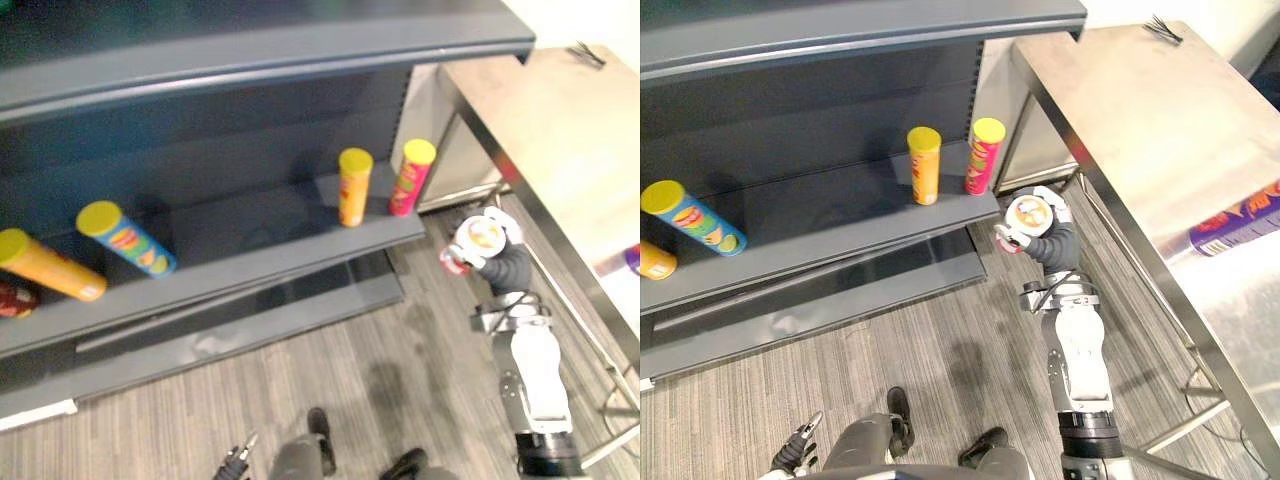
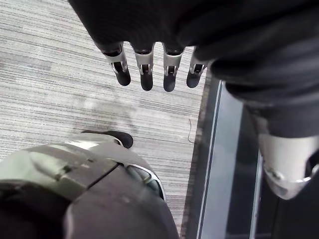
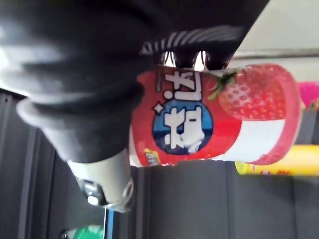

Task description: Put the gum and the chips on the shelf.

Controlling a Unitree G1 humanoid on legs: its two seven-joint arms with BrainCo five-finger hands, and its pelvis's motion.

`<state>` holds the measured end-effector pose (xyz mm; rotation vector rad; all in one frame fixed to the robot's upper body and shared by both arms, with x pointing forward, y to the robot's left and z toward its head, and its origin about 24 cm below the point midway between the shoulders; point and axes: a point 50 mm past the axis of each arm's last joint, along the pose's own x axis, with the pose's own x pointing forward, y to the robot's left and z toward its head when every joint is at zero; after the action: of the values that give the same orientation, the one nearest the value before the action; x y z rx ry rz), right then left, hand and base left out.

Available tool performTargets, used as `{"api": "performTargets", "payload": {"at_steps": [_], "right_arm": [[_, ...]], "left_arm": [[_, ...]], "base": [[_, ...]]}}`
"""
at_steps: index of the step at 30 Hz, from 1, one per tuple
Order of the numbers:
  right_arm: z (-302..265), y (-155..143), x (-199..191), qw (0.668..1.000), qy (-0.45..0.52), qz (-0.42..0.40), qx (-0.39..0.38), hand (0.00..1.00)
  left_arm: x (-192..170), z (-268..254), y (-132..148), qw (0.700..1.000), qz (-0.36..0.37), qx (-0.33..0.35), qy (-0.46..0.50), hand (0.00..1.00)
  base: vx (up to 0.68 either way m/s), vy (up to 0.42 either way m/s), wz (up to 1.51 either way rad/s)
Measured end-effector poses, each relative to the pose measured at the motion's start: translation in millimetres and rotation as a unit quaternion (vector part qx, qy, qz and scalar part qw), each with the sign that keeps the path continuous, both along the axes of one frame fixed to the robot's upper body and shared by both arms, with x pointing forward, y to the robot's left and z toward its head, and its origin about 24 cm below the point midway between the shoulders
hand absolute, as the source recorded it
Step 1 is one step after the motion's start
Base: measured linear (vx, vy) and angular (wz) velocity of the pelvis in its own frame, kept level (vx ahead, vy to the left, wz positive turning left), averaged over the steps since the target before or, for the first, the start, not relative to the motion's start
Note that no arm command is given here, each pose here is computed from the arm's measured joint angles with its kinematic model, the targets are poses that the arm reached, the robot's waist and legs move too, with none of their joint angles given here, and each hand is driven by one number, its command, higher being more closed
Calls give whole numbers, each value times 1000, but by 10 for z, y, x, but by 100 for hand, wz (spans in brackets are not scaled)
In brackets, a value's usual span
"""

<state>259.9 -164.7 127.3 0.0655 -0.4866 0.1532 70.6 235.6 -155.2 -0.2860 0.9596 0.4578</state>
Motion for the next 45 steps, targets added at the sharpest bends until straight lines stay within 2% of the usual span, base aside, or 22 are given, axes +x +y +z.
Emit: {"api": "performTargets", "payload": {"at_steps": [3,11,16,22,45], "right_arm": [[-88,-64,-48,1000,20,-1,-20,100],[-126,91,-184,999,23,43,-19,100],[-138,109,-190,999,25,44,18,100],[-277,-39,-290,998,54,15,23,100],[-425,-56,-386,996,86,20,32,100]], "left_arm": [[55,8,-32,999,-39,7,0,0],[-5,-5,1,999,-44,17,15,0],[-121,-41,-25,999,-38,9,34,0],[-121,-49,-54,999,-38,1,31,0],[-69,-55,-91,997,-64,-1,36,0]], "base": [[109,202,122],[147,41,91],[89,-96,-12],[70,-109,0],[-20,-41,11]]}}
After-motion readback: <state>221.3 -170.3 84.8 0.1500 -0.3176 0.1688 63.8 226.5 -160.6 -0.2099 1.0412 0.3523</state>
